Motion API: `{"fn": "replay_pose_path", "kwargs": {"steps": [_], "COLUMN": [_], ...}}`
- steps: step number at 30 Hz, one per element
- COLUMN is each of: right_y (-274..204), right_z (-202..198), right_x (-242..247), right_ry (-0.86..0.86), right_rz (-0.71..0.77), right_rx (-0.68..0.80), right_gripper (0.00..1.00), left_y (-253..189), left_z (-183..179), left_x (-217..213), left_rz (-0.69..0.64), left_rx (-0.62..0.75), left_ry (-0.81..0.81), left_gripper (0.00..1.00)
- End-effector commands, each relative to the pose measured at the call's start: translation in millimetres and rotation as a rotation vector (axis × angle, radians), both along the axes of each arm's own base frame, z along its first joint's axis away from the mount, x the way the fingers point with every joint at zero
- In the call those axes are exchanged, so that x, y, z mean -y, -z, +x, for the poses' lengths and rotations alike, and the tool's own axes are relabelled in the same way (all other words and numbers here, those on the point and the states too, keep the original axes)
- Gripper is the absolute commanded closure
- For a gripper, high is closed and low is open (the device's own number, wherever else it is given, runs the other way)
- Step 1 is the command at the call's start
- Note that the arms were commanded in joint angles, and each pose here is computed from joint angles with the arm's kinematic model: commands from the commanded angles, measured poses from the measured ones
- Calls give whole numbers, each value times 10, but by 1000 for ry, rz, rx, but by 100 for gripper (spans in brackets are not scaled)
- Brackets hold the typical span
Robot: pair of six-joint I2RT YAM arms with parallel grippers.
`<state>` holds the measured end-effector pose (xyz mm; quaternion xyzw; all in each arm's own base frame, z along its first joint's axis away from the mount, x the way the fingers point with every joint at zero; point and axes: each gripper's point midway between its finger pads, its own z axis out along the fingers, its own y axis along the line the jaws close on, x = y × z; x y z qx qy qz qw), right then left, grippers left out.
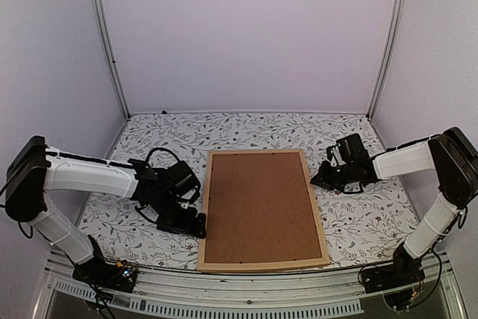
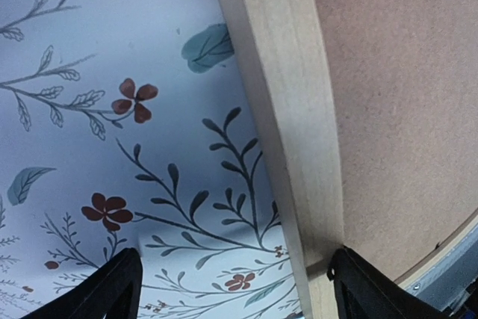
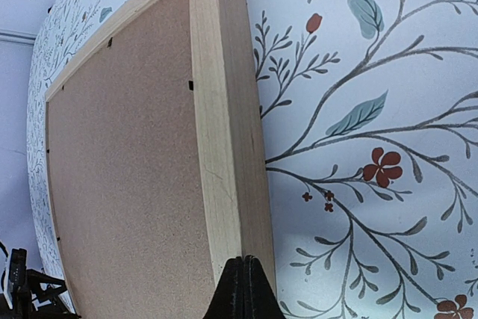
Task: Put the photo into the frame
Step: Press the fastener onto the frame body.
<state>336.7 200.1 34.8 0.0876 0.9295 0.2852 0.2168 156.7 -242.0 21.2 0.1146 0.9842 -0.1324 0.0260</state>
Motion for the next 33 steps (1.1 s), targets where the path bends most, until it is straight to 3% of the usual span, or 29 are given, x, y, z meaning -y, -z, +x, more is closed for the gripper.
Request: {"fn": "replay_pose_path", "kwargs": {"steps": [1,24,33], "right_y": [327,346,358], "right_z": [-336,-400,-400], "right_x": [88,115,120], "right_ry": [-20,-9,-7], "right_rz": [-72,-66,-68], "right_rx": [-136,-144,-146], "right_gripper": [100,100,100], "left_y": [170,472,153], "left_z": [-100,-328,-72], "left_x": [58,67,268], "left_rz": [36,156,96], "left_rx": [-22,-95,25], "left_ry": [34,96,99], "left_gripper": [9,9,7]}}
